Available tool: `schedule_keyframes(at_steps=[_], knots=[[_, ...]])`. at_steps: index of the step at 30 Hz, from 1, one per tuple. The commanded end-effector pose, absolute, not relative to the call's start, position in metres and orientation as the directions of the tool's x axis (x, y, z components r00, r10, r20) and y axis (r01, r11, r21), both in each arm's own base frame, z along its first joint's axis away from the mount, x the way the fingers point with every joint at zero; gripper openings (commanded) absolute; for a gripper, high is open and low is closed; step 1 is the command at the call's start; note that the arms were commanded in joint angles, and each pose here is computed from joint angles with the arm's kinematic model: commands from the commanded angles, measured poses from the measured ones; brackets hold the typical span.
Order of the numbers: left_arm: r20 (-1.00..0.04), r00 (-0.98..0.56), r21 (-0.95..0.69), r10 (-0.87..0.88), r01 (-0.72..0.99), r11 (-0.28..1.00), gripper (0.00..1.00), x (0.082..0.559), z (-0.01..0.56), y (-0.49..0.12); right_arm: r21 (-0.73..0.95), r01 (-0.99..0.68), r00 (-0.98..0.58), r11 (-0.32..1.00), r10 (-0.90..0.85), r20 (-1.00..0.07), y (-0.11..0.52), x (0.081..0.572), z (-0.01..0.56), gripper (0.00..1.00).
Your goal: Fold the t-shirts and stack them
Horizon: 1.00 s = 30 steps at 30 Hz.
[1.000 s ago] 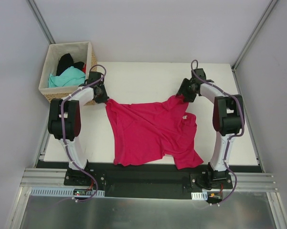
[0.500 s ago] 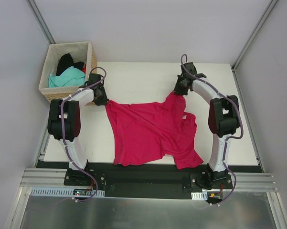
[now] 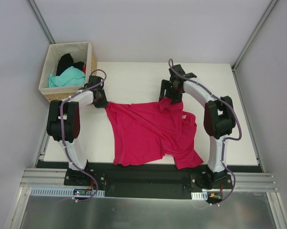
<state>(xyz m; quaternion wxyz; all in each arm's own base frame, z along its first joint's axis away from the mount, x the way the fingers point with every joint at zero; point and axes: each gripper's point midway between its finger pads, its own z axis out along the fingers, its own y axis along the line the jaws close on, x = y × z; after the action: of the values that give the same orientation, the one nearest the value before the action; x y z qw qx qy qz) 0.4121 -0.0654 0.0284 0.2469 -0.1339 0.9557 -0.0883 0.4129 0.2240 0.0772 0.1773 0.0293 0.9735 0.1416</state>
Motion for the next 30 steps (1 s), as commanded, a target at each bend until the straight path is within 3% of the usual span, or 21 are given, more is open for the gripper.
schedule_keyframes(at_steps=[1, 8, 14, 20, 30], knots=[[-0.476, -0.833, -0.264, -0.281, -0.17, 0.95, 0.0, 0.409, 0.048, -0.069, 0.351, 0.045, -0.89, 0.935, 0.197, -0.411, 0.177, 0.426, 0.139, 0.77], [-0.472, -0.834, -0.27, -0.287, -0.173, 0.947, 0.0, 0.408, 0.047, -0.07, 0.394, 0.023, -0.875, 0.919, 0.209, -0.436, 0.171, 0.44, 0.143, 0.72], [-0.476, -0.832, -0.268, -0.287, -0.174, 0.948, 0.0, 0.41, 0.049, -0.07, 0.515, 0.054, -0.893, 0.855, 0.273, -0.359, 0.197, 0.44, 0.117, 0.66], [-0.474, -0.832, -0.267, -0.289, -0.176, 0.947, 0.0, 0.411, 0.048, -0.07, 0.529, 0.112, -0.908, 0.841, 0.303, -0.29, 0.206, 0.435, 0.092, 0.6], [-0.474, -0.833, -0.269, -0.287, -0.173, 0.947, 0.0, 0.413, 0.047, -0.07, 0.484, 0.149, -0.911, 0.862, 0.31, -0.271, 0.201, 0.43, 0.069, 0.51]])
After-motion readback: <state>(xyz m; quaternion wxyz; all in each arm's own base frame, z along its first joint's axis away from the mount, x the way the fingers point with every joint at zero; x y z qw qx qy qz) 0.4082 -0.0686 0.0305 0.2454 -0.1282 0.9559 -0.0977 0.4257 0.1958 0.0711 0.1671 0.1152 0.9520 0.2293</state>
